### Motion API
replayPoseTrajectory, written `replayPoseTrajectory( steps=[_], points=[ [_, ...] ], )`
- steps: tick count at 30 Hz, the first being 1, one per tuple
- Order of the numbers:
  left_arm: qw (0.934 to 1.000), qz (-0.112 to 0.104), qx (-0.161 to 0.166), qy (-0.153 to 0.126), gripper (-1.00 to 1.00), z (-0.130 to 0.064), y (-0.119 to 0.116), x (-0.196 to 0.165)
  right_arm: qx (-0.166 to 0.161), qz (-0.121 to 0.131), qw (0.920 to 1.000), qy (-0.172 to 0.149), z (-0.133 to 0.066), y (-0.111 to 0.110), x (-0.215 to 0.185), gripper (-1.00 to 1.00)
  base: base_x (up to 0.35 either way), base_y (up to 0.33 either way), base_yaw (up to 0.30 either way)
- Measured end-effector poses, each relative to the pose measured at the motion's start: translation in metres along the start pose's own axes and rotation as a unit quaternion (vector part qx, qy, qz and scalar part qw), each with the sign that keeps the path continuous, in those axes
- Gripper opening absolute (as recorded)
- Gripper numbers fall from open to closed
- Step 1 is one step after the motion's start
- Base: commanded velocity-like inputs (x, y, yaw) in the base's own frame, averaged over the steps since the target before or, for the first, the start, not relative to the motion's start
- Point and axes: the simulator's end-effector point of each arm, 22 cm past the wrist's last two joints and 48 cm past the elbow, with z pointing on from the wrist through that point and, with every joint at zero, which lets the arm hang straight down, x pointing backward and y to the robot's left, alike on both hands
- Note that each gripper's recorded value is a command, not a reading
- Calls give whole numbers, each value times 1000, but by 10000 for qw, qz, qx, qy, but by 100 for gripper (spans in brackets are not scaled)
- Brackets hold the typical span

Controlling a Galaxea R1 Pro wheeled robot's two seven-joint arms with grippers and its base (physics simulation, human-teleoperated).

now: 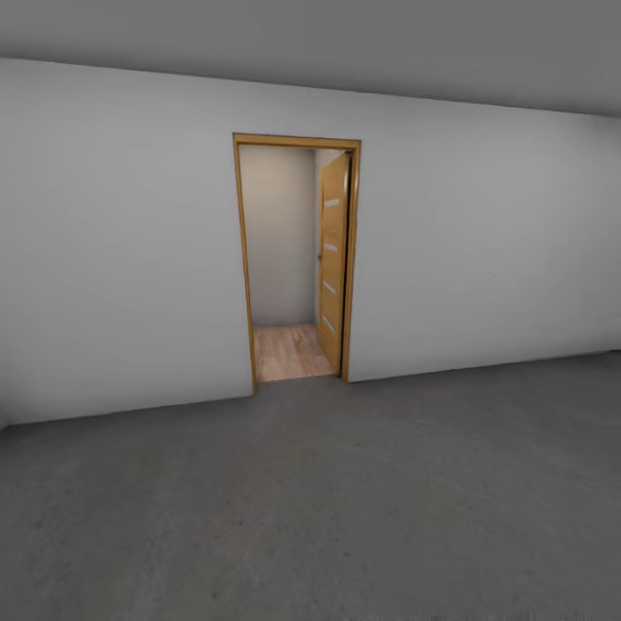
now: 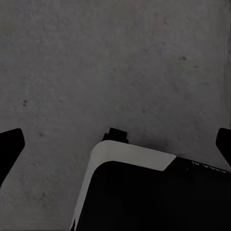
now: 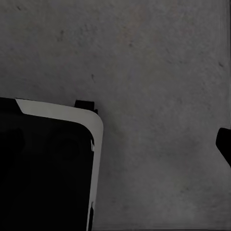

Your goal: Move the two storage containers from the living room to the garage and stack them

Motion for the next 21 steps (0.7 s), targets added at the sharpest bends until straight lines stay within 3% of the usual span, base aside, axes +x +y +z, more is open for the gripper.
replayPoseTrajectory(
  steps=[7,21],
  points=[
    [10000,1,-5,21,100,0,1,1,-6,-12,10000,11,0,1,1,100,138,0,-243],
    [10000,-8,-13,49,100,0,2,2,-12,-57,10000,51,0,0,2,100,314,0,-16]
  ],
)
